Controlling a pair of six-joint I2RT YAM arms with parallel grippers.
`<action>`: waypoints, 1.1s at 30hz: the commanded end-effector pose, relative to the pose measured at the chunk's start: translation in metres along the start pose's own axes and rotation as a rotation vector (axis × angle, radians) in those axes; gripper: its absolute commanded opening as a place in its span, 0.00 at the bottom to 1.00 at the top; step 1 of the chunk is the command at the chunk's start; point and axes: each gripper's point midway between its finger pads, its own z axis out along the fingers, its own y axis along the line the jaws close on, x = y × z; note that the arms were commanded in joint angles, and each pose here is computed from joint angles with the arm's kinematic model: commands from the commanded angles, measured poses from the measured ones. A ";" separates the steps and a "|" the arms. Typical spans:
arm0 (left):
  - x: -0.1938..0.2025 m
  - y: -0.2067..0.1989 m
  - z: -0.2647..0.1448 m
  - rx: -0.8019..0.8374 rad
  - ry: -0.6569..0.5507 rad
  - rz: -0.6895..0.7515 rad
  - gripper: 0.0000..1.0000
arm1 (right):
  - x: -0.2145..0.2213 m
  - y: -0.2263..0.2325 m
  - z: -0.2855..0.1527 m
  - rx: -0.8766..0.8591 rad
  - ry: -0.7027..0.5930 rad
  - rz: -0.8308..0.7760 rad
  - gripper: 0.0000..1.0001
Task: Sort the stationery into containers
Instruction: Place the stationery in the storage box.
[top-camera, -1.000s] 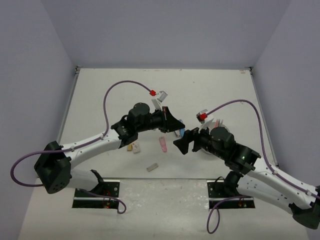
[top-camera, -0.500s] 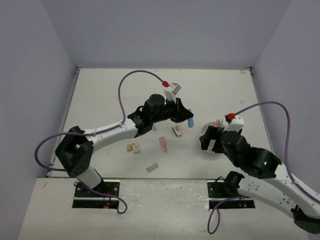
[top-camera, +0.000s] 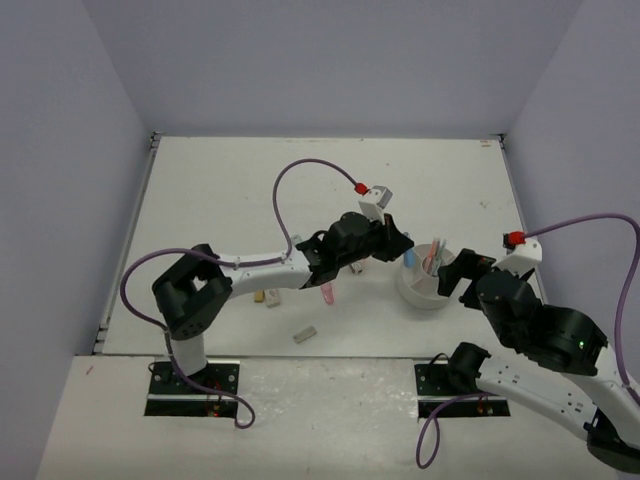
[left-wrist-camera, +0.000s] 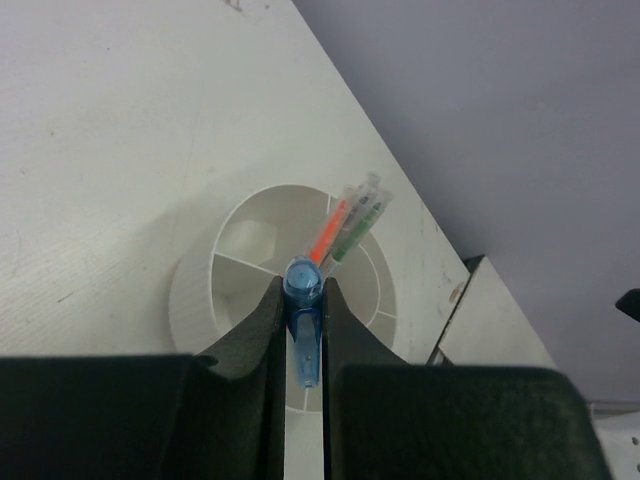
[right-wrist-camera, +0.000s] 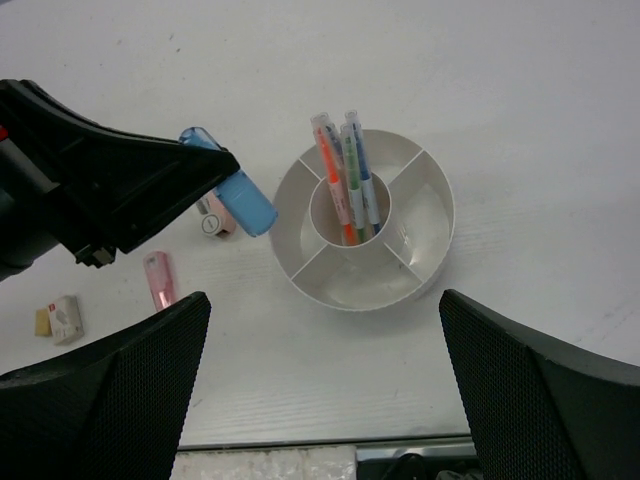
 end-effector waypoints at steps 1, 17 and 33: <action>-0.027 -0.010 0.017 0.018 -0.129 -0.028 0.00 | 0.000 0.002 0.002 0.011 0.002 0.017 0.99; -0.007 -0.001 0.028 0.002 -0.056 -0.016 0.73 | 0.009 0.021 0.007 -0.065 0.039 -0.040 0.99; -0.122 0.151 -0.176 -0.709 -0.255 -0.147 1.00 | 0.085 0.151 0.056 -0.363 0.358 -0.235 0.89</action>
